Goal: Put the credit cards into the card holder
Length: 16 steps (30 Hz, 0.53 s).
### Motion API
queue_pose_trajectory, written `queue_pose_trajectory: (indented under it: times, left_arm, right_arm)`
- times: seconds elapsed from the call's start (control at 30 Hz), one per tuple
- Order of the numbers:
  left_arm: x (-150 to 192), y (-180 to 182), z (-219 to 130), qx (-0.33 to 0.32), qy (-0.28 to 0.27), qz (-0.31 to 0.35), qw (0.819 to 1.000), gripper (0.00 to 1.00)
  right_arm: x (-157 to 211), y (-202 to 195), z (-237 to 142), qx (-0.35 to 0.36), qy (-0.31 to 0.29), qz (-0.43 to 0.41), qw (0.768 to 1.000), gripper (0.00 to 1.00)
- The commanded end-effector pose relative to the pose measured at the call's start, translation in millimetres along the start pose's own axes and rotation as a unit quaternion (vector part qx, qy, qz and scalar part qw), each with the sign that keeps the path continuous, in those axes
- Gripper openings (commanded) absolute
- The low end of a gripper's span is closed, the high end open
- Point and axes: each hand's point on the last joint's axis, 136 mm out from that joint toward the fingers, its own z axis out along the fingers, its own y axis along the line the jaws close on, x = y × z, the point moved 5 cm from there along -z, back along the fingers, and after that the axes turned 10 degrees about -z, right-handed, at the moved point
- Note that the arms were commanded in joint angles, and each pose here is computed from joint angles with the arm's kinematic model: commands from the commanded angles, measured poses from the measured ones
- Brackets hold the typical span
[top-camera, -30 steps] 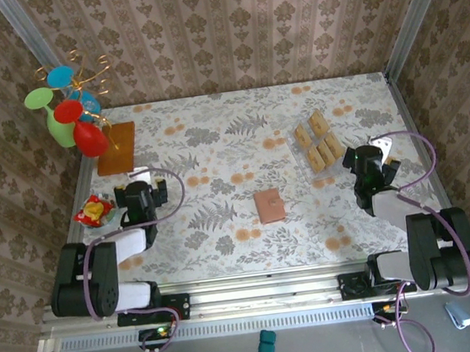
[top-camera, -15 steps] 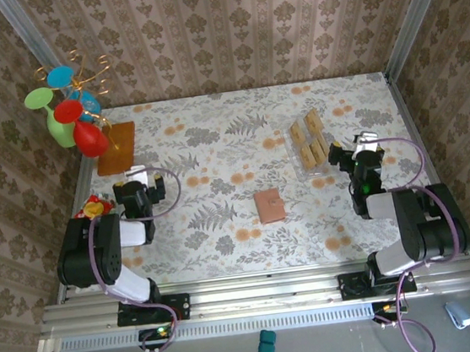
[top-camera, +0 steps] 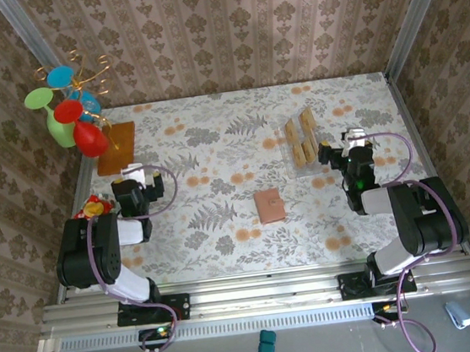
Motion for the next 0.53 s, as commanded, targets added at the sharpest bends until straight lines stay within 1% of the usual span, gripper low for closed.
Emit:
queue_pose_trajectory:
  times: [0.0,0.23,0.33,0.5]
  left_arm:
    - [-9.4,-4.4,1.6,0.015,-0.016,-0.004,1.0,1.0]
    - [-9.3,-4.9,2.2,0.017,-0.013,-0.004,1.0,1.0]
    - [-9.5,-4.8,1.8,0.017,-0.013,-0.005,1.0,1.0]
    - [-9.3,-4.7,1.8,0.017,-0.013,-0.004,1.0,1.0]
  right_arm:
    - [14.3,1.4,1.6,0.007,0.035,-0.029,0.999,1.0]
    - [14.1,1.7,2.0,0.005,0.035,-0.029,0.999,1.0]
    - [15.8,1.3,6.1,-0.004,0.045,-0.024,0.999,1.0]
    - [14.5,0.5,2.9,-0.006,0.037,-0.024,0.999,1.0]
